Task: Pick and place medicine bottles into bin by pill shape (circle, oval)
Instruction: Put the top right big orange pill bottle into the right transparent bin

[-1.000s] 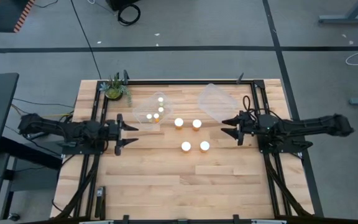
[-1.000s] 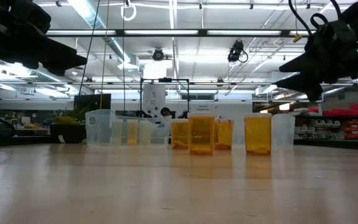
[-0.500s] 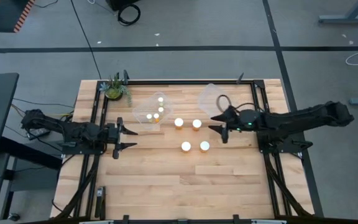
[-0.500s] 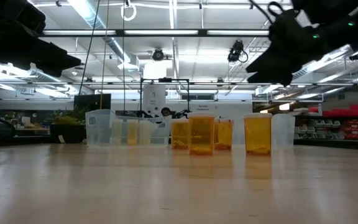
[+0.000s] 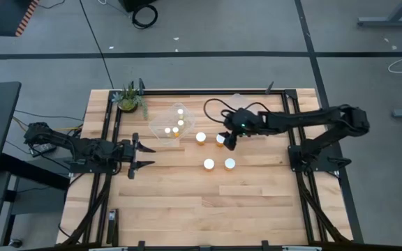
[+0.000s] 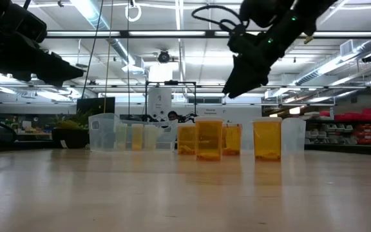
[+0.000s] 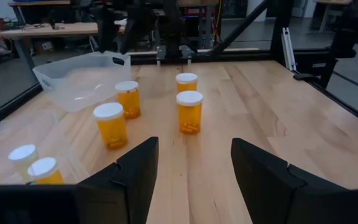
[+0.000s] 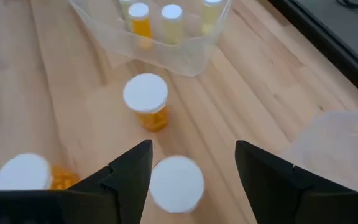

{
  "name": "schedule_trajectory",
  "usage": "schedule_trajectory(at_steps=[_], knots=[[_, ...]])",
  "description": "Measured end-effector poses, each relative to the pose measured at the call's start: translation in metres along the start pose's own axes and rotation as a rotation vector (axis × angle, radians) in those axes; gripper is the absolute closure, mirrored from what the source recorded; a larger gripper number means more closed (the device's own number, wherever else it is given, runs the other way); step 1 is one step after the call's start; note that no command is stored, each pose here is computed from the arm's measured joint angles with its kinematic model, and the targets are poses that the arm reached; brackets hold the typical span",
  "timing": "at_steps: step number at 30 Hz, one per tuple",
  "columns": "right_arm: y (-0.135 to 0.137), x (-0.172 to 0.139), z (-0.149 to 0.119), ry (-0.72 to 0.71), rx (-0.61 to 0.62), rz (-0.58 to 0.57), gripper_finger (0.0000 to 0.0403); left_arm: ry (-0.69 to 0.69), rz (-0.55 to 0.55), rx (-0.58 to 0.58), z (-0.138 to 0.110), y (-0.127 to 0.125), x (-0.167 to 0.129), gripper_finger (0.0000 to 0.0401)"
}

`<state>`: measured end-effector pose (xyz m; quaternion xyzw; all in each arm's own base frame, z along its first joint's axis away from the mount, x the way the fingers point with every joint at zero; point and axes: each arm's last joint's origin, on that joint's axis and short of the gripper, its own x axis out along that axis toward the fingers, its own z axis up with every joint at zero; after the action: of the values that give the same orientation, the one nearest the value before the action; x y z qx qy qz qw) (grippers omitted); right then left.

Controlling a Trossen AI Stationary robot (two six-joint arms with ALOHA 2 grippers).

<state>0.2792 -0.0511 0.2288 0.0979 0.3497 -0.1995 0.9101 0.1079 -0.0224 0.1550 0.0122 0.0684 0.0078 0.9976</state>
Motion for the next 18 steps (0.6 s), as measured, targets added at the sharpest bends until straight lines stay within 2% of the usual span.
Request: schedule_trajectory(at_steps=[7,18], knots=[[0.006,0.011,0.019,0.095,-0.041,-0.017,0.0138,0.008,0.001,-0.116,-0.001,0.0,0.0,0.019],[0.017,0.039,0.032,0.272,-0.062,-0.052,0.0109,-0.022,-0.002,-0.162,0.002,0.0,0.0,0.0187]])
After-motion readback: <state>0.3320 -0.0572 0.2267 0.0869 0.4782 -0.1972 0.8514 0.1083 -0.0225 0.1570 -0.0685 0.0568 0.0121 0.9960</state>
